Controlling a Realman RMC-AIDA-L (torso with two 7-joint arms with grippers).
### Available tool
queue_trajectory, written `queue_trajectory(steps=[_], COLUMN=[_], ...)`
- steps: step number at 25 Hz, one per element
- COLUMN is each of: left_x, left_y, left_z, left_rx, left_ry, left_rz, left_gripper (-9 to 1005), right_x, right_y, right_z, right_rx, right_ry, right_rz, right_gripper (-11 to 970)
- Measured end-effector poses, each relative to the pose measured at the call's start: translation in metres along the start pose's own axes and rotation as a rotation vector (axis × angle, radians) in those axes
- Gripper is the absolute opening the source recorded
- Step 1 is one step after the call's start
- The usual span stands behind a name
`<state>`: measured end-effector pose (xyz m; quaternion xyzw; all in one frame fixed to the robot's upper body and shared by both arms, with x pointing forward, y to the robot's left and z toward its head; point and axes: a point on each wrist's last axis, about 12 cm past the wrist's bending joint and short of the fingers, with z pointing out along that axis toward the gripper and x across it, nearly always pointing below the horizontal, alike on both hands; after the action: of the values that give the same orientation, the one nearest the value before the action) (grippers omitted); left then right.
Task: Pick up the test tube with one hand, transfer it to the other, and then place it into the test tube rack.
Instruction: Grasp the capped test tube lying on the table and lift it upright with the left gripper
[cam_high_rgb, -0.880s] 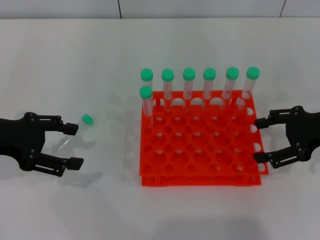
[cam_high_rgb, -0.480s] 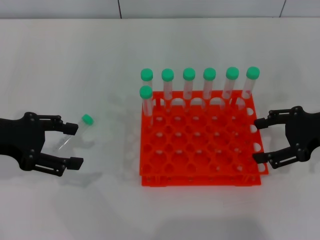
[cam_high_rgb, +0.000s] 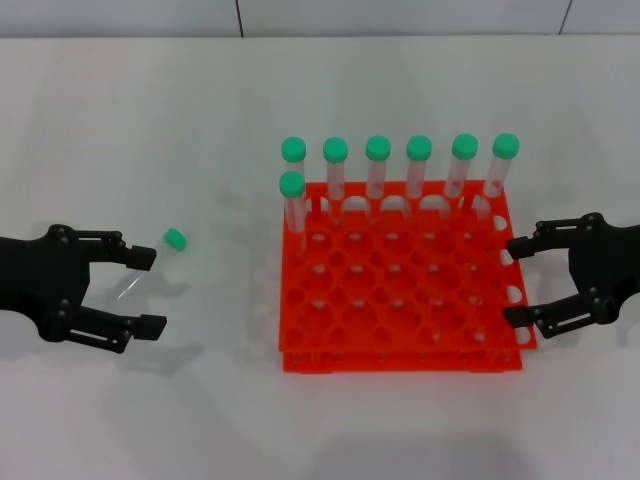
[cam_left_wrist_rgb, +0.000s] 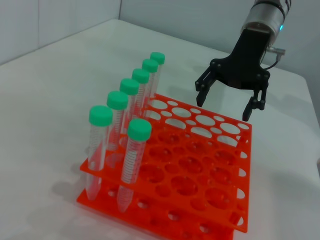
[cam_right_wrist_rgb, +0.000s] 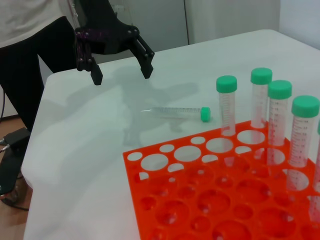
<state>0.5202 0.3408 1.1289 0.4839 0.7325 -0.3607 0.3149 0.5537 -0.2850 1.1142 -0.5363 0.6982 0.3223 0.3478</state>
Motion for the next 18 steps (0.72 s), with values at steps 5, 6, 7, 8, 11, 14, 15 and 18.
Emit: queue_trajectory(steps=[5,6,7,8,11,14,15,18], left_x=[0.0,0.0,0.0,0.0,-0.003,-0.008,-0.01,-0.016], left_y=[0.0,0.0,0.0,0.0,0.001,0.0,0.0,0.0], left_z=[0.0,0.0,0.0,0.0,0.003,0.007,0.008,0.008], left_rx=[0.0,0.0,0.0,0.001,0.003,0.0,-0.001,-0.009], left_ry=[0.0,0.0,0.0,0.0,-0.009,-0.021,-0.019,-0.007], left_rz=[-0.001,-0.002,-0.006,-0.012,-0.032,-0.053,-0.072,-0.135], left_gripper=[881,881,880,880,879,878,878,877], right_x=[0.0,0.0,0.0,0.0,0.0,0.0,0.0,0.0], right_y=[0.0,0.0,0.0,0.0,0.0,0.0,0.0,-0.001], right_z=[0.001,0.001,0.001,0.001,0.001,0.001,0.001,0.001], right_rx=[-0.001,-0.001,-0.001,-0.001,0.001,0.003,0.005,0.01], right_ry=[-0.002,-0.002,-0.002,-0.002,-0.005,-0.005,-0.005,-0.003], right_rz=[0.001,0.001,0.001,0.001,0.002,0.002,0.002,-0.002], right_gripper=[868,868,868,868,868,869,869,869])
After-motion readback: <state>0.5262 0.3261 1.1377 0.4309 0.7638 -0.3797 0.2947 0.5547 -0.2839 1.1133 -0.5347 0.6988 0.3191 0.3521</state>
